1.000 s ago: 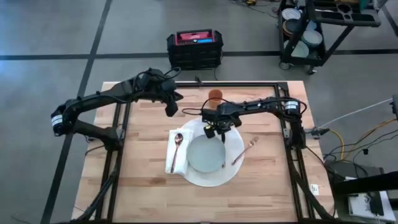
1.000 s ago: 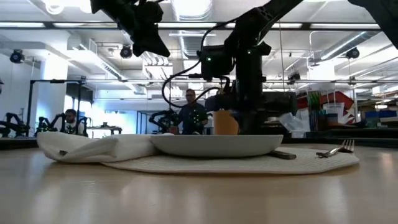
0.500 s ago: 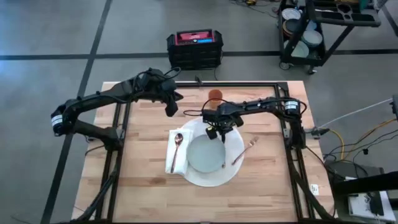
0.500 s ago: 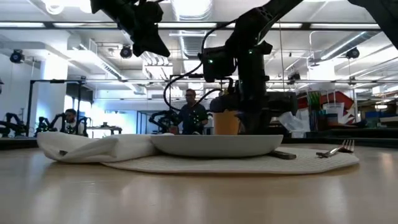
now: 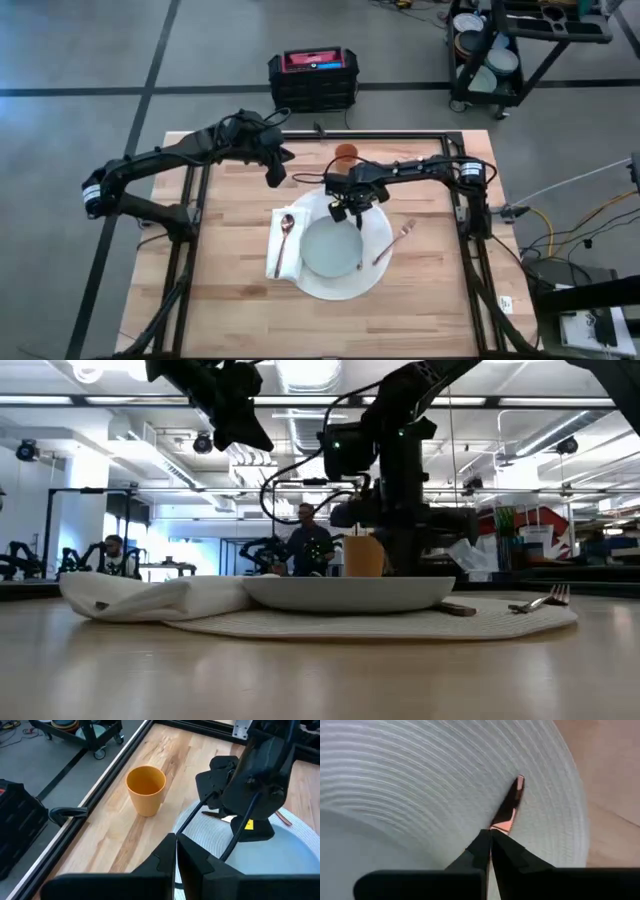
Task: Set table place
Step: Adjust the gold knife on the white mat
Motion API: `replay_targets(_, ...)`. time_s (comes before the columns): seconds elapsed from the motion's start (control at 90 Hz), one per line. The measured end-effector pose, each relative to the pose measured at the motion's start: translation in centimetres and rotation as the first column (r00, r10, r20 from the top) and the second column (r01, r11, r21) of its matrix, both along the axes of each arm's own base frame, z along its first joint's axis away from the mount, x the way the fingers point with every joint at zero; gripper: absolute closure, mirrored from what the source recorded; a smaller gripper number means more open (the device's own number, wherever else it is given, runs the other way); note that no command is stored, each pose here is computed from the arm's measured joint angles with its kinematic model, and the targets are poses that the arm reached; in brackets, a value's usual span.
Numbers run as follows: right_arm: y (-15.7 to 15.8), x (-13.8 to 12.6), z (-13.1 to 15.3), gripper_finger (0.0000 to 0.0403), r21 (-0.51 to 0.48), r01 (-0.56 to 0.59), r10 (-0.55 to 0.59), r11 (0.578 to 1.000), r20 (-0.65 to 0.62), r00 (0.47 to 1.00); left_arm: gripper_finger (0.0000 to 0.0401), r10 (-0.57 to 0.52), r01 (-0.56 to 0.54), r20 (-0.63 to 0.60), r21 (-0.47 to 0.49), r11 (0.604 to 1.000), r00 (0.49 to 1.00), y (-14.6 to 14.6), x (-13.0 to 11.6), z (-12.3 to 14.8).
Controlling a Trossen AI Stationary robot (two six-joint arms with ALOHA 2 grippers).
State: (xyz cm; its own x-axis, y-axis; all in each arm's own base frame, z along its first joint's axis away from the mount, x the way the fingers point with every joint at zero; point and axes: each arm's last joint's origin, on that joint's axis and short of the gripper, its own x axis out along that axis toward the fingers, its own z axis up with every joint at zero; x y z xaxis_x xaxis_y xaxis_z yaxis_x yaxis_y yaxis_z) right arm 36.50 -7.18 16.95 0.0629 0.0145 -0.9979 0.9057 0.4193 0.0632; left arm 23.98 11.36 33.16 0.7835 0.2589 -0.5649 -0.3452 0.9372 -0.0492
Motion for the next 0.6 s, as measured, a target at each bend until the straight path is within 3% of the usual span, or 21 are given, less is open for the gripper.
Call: replay_targets(0.6,0.3,0.8,-1.7,0.0403,0.029,-0.005,0.005,1.000,0.012,1.000,0.0401,0.000,0.000,0.000,0.000,1.000,1.000,0.0,0.0,0.0)
